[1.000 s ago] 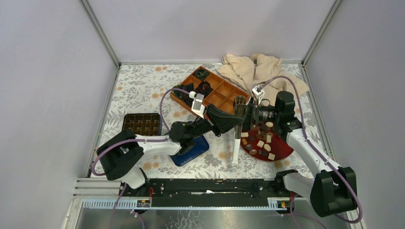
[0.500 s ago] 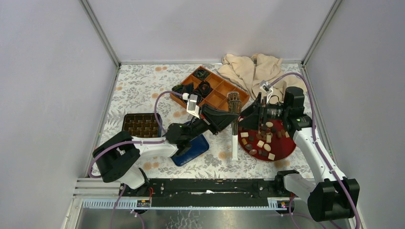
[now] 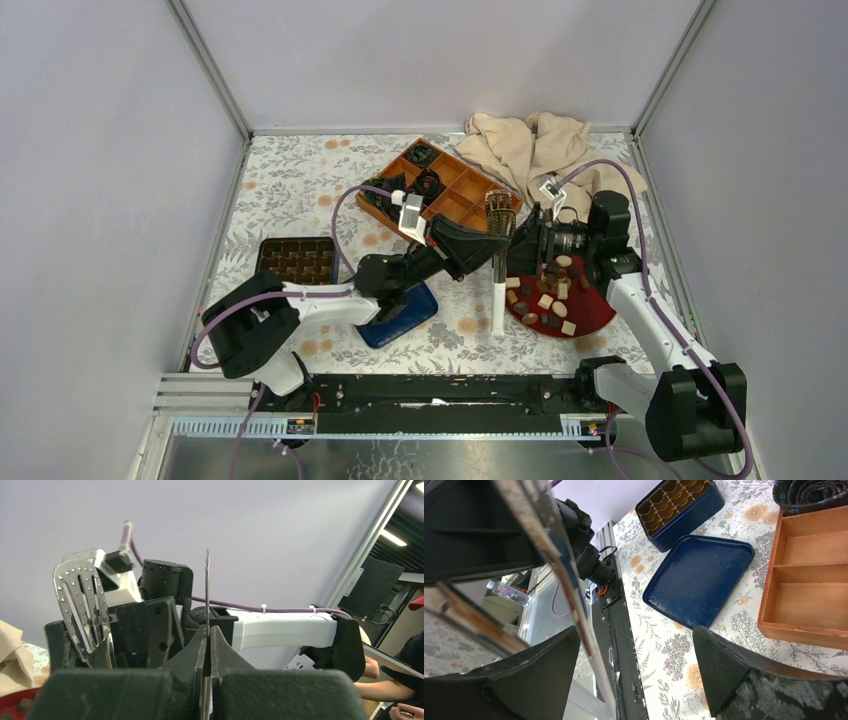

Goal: Pack the chocolate
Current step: Pick up the clamp from the center of the board.

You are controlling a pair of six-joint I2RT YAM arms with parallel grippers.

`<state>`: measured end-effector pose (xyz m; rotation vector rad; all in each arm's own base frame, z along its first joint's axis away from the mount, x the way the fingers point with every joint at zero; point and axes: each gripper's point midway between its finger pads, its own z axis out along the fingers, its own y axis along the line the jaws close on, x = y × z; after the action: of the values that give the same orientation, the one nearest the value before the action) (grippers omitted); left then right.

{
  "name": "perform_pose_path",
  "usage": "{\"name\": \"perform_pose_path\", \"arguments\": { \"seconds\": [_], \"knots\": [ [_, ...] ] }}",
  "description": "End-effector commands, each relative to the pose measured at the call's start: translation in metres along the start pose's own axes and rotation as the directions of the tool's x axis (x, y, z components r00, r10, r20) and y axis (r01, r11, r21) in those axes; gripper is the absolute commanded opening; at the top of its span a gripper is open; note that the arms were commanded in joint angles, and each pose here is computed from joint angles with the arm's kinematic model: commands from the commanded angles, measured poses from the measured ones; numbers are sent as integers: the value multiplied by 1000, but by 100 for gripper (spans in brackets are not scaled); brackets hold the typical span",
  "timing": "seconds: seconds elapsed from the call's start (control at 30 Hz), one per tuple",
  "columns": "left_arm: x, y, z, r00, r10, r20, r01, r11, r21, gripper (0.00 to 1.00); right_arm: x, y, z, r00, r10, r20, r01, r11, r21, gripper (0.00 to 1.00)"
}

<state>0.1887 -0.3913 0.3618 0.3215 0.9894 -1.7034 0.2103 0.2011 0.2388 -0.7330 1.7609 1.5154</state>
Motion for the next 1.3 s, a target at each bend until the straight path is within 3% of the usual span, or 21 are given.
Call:
{"name": "perform_pose_path", "arguments": {
  "seconds": [0.0, 0.1, 0.13, 0.2, 0.23, 0.27, 0.33, 0.4, 0.47, 0.6, 0.77, 0.83, 0.9, 0.93, 1.1, 1.27],
  "knots": [
    [-14, -27, 14, 998, 0, 57, -7, 994, 109, 0, -15, 13, 7, 999, -45, 31, 46, 998, -40, 88],
    [-8, -21, 19, 999, -5, 52, 0, 995, 101, 0, -10, 32, 12, 997, -73, 15, 75, 989, -127, 79],
    [-6, -19, 20, 999, -6, 50, 1, 995, 101, 0, -9, 34, 13, 997, -79, 14, 80, 987, -139, 67],
    [-4, -17, 22, 999, -7, 49, 2, 995, 100, 0, -10, 34, 13, 997, -76, 10, 76, 987, -141, 29],
    [-3, -16, 23, 999, -5, 47, 1, 995, 100, 0, -11, 34, 13, 997, -75, 5, 75, 987, -139, 17],
    [-3, -16, 22, 999, -3, 47, -2, 995, 98, 3, -12, 35, 13, 997, -72, -1, 71, 988, -137, 9],
    [0, -14, 19, 999, -12, 40, 9, 996, 88, 25, -15, 35, 12, 998, -67, -3, 66, 989, -135, 1],
    [7, -12, 12, 1000, -27, 12, 26, 996, 82, 46, -16, 36, 11, 999, -51, -4, 50, 989, -140, 0],
    [20, -13, 4, 998, -47, -40, 50, 994, 93, 58, -17, 36, 10, 999, -36, -5, 35, 989, -147, 0],
    [48, -16, -8, 986, -88, -143, 105, 988, 117, 62, -16, 35, 11, 1000, -23, -11, 21, 989, -150, 0],
    [59, -10, -7, 982, -97, -164, 116, 987, 108, 45, -14, 30, 11, 1000, -23, -17, 21, 990, -140, 0],
    [61, -9, -4, 981, -93, -167, 113, 987, 116, 28, -13, 27, 11, 1000, -23, -20, 20, 992, -124, 0],
    [61, -9, -2, 982, -86, -170, 109, 986, 126, 3, -15, 22, 10, 1000, -8, -17, 6, 995, -101, 0],
    [60, -12, -2, 983, -75, -169, 99, 986, 136, 0, -17, 17, 8, 1000, 10, -5, -10, 997, -79, 0],
    [41, -44, -5, 988, 70, -136, -34, 968, 248, 0, -25, -32, -8, 978, 189, 87, -194, 980, 53, 0],
    [40, -94, 0, 981, 111, -158, -31, 900, 435, 0, -11, -69, -6, 937, 339, 87, -347, 933, 95, 0]
  ]
}}
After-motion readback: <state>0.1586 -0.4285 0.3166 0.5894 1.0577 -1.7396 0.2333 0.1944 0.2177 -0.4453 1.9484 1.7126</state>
